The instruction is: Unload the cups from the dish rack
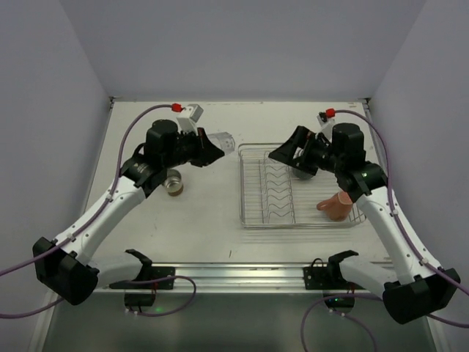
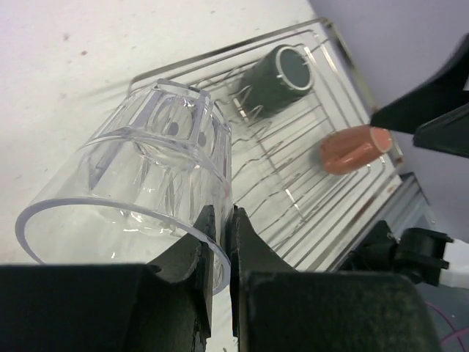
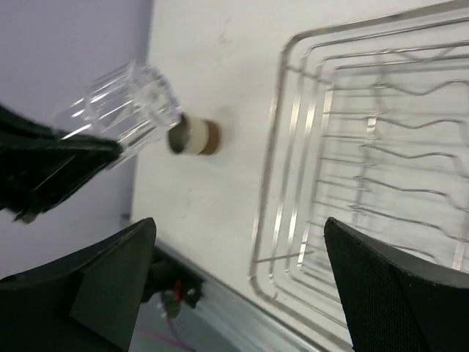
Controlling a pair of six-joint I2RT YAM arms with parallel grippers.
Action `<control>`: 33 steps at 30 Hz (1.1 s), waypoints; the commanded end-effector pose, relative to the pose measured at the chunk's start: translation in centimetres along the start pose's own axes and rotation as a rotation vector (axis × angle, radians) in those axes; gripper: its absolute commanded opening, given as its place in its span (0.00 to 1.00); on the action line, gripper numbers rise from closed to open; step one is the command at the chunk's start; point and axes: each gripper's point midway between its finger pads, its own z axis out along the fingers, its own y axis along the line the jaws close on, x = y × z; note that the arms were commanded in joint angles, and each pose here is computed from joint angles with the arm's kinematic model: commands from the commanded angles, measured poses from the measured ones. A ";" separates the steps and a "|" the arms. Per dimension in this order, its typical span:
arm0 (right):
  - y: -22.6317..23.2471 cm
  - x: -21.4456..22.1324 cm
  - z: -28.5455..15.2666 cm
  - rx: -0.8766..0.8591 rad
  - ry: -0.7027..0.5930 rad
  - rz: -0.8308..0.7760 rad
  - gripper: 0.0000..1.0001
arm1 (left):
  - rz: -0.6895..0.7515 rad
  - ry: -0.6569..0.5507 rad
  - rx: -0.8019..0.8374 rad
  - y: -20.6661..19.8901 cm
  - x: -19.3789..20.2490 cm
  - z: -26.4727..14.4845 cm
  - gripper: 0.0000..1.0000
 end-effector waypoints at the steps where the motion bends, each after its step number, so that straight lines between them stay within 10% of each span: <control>1: -7.1 -1.9 -2.7 0.444 -0.089 -0.092 0.99 | 0.075 0.143 -0.227 3.9 1.6 -1.3 0.00; 16: -13.2 -4.8 -2.4 0.823 -0.135 0.003 0.99 | 0.089 0.427 -0.469 11.8 8.9 0.8 0.00; 33: -15.9 -3.9 1.0 0.867 -0.073 0.076 0.99 | 0.122 0.575 -0.541 14.8 11.7 4.1 0.00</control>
